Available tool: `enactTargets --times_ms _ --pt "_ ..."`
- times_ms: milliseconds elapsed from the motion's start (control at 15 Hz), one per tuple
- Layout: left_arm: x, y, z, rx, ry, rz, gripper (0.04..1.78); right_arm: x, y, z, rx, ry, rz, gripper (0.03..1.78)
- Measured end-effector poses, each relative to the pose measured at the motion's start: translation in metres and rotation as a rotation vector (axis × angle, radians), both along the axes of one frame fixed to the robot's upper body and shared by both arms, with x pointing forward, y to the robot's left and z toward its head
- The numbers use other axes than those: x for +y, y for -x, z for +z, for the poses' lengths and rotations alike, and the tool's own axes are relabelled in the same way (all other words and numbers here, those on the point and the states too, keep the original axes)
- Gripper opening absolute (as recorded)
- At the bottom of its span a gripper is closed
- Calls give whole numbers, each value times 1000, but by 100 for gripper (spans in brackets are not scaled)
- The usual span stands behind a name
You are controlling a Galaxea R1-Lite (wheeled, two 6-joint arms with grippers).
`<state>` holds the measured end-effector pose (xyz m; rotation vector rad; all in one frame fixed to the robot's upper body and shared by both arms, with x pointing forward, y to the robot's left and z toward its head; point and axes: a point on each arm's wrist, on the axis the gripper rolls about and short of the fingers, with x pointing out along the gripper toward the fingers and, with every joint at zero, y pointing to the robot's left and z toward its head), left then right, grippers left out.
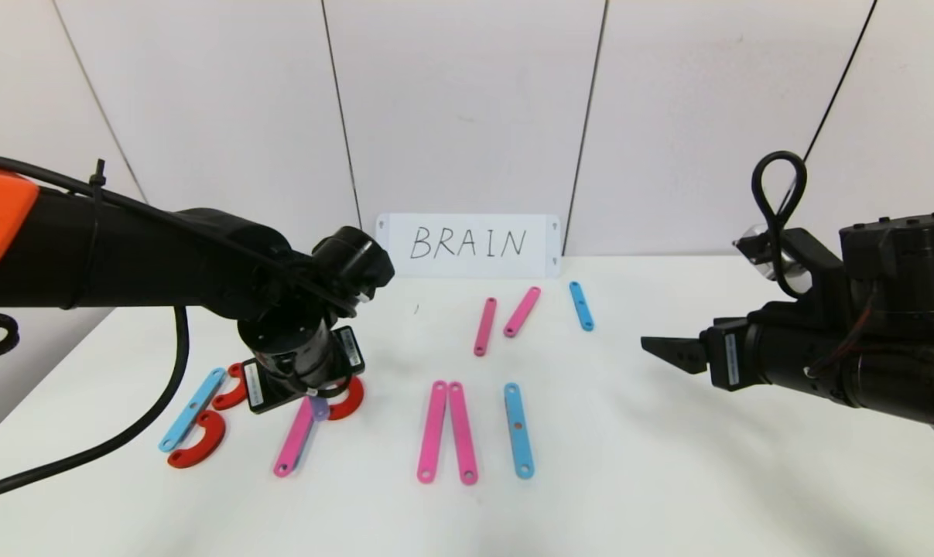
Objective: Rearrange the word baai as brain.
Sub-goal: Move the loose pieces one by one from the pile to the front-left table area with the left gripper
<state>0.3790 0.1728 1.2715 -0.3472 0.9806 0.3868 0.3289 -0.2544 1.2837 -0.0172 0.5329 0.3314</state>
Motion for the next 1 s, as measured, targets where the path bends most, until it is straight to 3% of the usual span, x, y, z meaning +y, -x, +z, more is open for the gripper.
enactTargets --times_ms 467,1000 --pt "-16 26 -24 18 24 -1 28 1 -1 -1 6 2 1 173" --pt "-22 29 -43 60 -7 7 28 1 -1 -2 6 2 1 173"
